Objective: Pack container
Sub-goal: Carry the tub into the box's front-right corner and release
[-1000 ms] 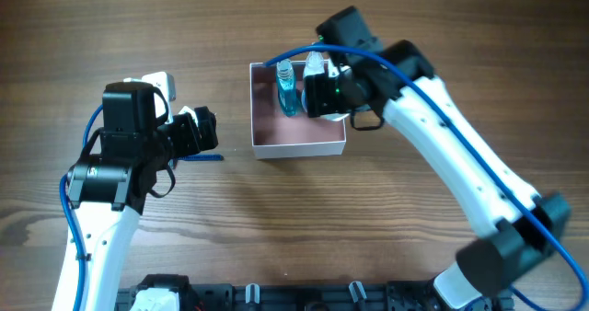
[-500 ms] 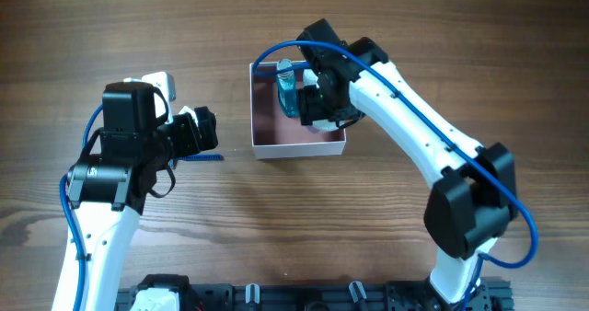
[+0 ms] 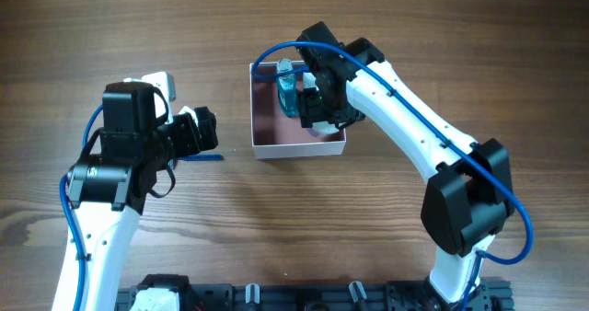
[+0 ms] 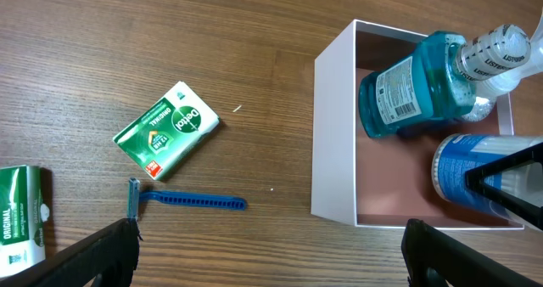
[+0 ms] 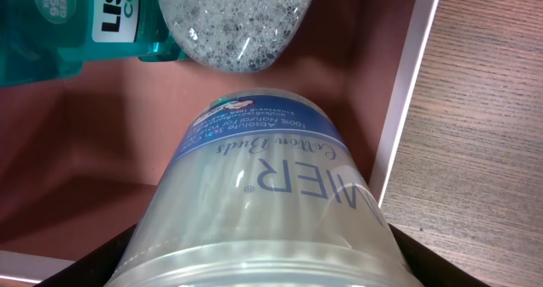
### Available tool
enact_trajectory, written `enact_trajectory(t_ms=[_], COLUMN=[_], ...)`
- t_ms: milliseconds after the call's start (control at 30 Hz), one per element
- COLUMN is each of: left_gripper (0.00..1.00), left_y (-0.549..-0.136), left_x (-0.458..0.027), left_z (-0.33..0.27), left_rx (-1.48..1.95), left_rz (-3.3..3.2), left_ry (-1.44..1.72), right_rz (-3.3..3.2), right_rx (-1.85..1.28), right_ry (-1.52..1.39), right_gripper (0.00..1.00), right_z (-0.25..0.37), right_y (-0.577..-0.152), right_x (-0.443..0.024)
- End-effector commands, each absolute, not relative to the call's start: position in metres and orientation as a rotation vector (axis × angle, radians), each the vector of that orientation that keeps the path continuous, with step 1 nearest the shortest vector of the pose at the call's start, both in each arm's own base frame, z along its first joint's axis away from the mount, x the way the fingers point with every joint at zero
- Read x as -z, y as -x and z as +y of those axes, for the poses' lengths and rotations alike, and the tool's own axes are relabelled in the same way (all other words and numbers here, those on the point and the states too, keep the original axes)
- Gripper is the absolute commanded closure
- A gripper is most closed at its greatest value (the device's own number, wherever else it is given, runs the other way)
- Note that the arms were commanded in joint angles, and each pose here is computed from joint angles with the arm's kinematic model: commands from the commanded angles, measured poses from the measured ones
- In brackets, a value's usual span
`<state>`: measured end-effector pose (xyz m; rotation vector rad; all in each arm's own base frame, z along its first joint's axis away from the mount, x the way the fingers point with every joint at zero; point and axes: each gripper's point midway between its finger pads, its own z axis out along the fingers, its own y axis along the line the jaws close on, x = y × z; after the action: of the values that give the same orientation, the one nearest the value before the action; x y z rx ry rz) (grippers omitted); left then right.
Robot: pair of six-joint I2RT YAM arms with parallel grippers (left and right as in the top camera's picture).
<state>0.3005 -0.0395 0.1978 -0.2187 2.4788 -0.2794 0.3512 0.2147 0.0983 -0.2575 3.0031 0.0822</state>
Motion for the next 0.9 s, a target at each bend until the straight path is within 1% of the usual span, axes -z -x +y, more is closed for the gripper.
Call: enact_trajectory(t_ms=[0,33,233,533,633,733,833,867], left_gripper=[0.00,0.00,0.00,0.00,0.00,0.00,0.00,0.00], left_y=[-0.302,-0.302,-0.302,-0.302,-0.301,-0.300,-0.298,-0.298], left_x=[-0.205,-0.205,-0.205,-0.205,-0.205,-0.203,-0.202,-0.202], left_z=[-0.044,-0.044,-0.044,-0.044,-0.044,-0.044,-0.043,-0.043], left_rx=[0.303,0.303,0.303,0.303,0.303,0.302,0.300,0.300], left_rz=[2.466,2.466,2.466,2.465,2.466,2.475,2.484,2.484], left_ry=[0.214,0.214,0.214,0.214,0.214,0.215,0.217,0.218], right_rz=[3.010,3.010,3.010,3.010,2.990,2.927,2.805,2.745], right_rx=[-0.045,-0.045,-0.045,-0.045,-0.018,-0.031,-0.069,-0.070], right_ry=[0.247,0.248,0.247,0.241,0.170,0.144,0.157,0.163], right_gripper=[0.21,0.16,0.10,0.12,0.13,0.12,0.10,0.09], right_z=[0.214,0.214,0.214,0.214,0.210,0.208,0.203,0.198], right_y=[-0.352,-0.352,-0.352,-0.352,-0.356,-0.360,-0.363,-0.363], right_x=[-0.092,-0.092,-0.092,-0.092,-0.096,-0.117,-0.161,-0.183])
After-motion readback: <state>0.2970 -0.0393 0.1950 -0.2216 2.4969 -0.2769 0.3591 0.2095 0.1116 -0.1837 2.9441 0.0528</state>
